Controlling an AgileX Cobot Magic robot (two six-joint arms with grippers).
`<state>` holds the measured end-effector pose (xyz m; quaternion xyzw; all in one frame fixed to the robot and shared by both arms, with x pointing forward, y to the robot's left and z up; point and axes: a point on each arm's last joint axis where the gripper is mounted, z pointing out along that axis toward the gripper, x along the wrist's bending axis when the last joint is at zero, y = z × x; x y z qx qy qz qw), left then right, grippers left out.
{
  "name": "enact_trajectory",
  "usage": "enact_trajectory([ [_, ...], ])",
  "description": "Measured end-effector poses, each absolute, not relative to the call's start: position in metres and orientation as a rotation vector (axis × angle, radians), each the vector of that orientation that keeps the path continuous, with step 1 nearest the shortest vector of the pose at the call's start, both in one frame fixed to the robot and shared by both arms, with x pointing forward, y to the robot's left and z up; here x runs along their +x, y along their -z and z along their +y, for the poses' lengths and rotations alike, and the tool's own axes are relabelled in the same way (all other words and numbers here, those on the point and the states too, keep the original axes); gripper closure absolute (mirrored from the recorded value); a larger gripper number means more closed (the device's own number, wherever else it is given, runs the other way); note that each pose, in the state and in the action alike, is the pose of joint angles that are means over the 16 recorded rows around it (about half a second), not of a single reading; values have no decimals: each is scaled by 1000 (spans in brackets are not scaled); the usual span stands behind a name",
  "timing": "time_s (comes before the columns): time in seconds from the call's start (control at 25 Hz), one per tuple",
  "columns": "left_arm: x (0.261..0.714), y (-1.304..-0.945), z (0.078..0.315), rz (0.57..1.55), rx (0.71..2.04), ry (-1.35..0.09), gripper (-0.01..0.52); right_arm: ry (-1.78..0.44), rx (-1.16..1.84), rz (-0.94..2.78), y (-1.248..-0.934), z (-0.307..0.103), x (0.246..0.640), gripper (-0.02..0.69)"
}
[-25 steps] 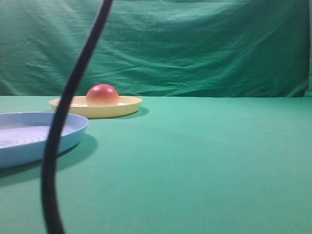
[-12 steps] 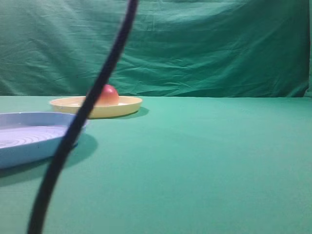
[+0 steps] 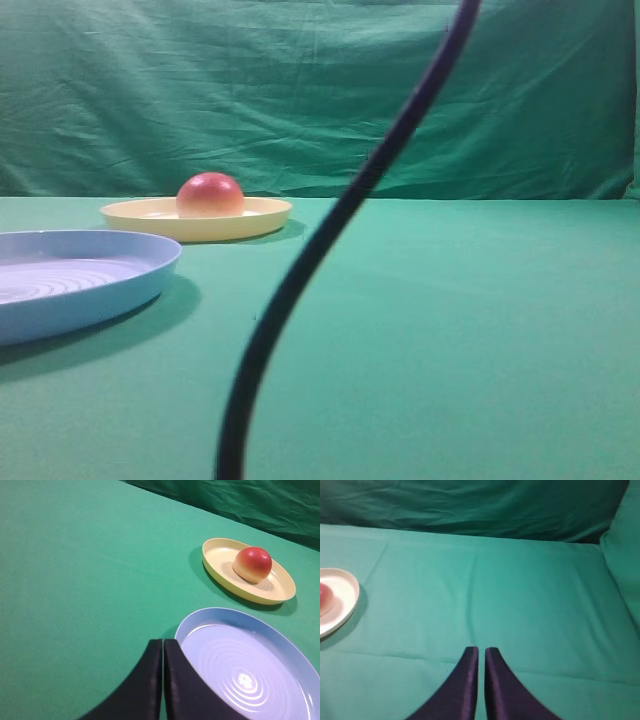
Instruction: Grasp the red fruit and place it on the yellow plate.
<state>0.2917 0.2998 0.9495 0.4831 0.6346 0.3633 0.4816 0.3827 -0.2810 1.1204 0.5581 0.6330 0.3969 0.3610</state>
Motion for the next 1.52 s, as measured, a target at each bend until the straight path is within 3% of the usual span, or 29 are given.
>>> enact_trajectory([
  [0.64, 292, -950, 300, 1547, 1178, -886, 514, -1085, 1360, 1355, -1041, -300, 305, 647],
  [1.12, 292, -950, 300, 1547, 1178, -886, 514, -1137, 1370, 1326, -983, -299, 292, 632],
  [1.52, 292, -950, 300, 1547, 1178, -886, 514, -1133, 1431, 1356, -956, -298, 292, 656],
])
